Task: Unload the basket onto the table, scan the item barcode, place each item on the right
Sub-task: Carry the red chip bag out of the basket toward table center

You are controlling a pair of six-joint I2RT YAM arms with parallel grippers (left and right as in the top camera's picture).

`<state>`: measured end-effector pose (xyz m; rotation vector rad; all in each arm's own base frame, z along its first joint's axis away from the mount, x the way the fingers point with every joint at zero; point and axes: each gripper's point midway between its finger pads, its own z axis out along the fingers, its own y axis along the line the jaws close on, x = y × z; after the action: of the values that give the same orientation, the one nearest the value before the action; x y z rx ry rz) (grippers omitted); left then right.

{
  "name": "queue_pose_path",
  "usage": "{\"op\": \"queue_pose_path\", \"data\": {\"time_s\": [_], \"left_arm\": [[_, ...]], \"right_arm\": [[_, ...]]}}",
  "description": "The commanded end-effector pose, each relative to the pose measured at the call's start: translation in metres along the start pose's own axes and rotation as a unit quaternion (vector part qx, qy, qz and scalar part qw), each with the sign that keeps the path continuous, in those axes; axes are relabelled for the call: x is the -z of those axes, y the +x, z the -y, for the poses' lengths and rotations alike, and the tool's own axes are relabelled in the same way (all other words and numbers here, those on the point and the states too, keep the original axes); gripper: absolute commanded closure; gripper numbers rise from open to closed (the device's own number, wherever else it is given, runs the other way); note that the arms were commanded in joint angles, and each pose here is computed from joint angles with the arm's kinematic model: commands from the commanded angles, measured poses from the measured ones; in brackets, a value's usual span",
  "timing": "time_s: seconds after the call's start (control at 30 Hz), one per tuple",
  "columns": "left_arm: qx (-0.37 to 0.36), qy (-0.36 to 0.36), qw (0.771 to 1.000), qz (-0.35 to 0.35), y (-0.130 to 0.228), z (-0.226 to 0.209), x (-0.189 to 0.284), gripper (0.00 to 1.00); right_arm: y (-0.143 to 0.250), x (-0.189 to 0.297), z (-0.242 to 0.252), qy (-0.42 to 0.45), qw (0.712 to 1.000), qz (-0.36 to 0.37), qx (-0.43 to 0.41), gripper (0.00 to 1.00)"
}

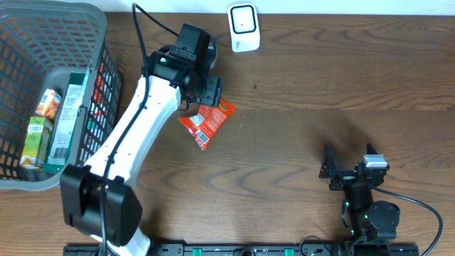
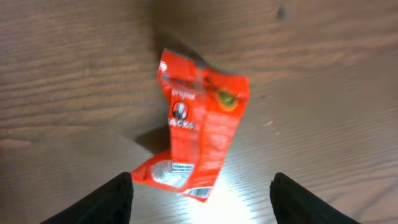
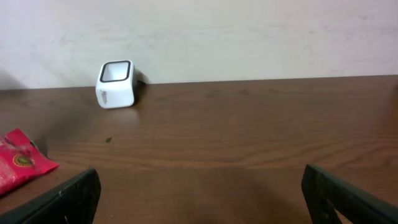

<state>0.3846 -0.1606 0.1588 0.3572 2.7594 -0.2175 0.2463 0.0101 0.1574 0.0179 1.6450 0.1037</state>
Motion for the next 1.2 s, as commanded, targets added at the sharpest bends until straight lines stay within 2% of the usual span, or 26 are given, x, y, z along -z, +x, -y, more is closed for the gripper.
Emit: {"op": "queue_pose_path", "data": {"time_s": [0.0,0.23,0.4,0.6,0.7,0.83,1.0,1.1,1.17], "left_arm": [[-0.041,-0.019,0.998,-0.051,0.019,-0.013,-0.032,0.28],[-0.018,-0.024,0.995,-0.093,0.029,-0.032,-0.066,0.24],[-0.007,0.032,0.992,-0.125,0.040,-0.025,-0.093,0.25],[0.004,0.057,0.986,-0.158,0.053,-0.020,-0.113,0.49],[0.008,0.070,0.984,-0.166,0.057,-0.016,-0.115,0.57],[0.027,0.096,0.981,-0.169,0.058,-0.006,-0.114,0.59],[0.054,0.193,0.967,-0.158,0.049,0.028,-0.107,0.59],[0.087,0.193,0.965,-0.155,0.044,0.035,-0.108,0.59],[0.084,0.196,0.966,-0.146,0.040,0.044,-0.111,0.59]], "right_arm": [[0.001,0.000,-0.002,-0.004,1.000,-0.001,0.001,0.01],[0.001,0.000,-0.002,-0.004,1.000,-0.001,0.001,0.01],[0.001,0.000,-0.002,-0.004,1.000,-0.001,0.001,0.01],[0.001,0.000,-0.002,-0.004,1.000,-0.001,0.001,0.01],[0.001,0.000,-0.002,-0.004,1.000,-0.001,0.001,0.01],[0.001,0.000,-0.002,-0.004,1.000,-0.001,0.001,0.01],[0.001,0.000,-0.002,-0.004,1.000,-0.001,0.001,0.01],[0.001,0.000,-0.002,-0.004,1.000,-0.001,0.001,0.01],[0.001,0.000,-0.002,-0.004,1.000,-0.001,0.001,0.01]]}}
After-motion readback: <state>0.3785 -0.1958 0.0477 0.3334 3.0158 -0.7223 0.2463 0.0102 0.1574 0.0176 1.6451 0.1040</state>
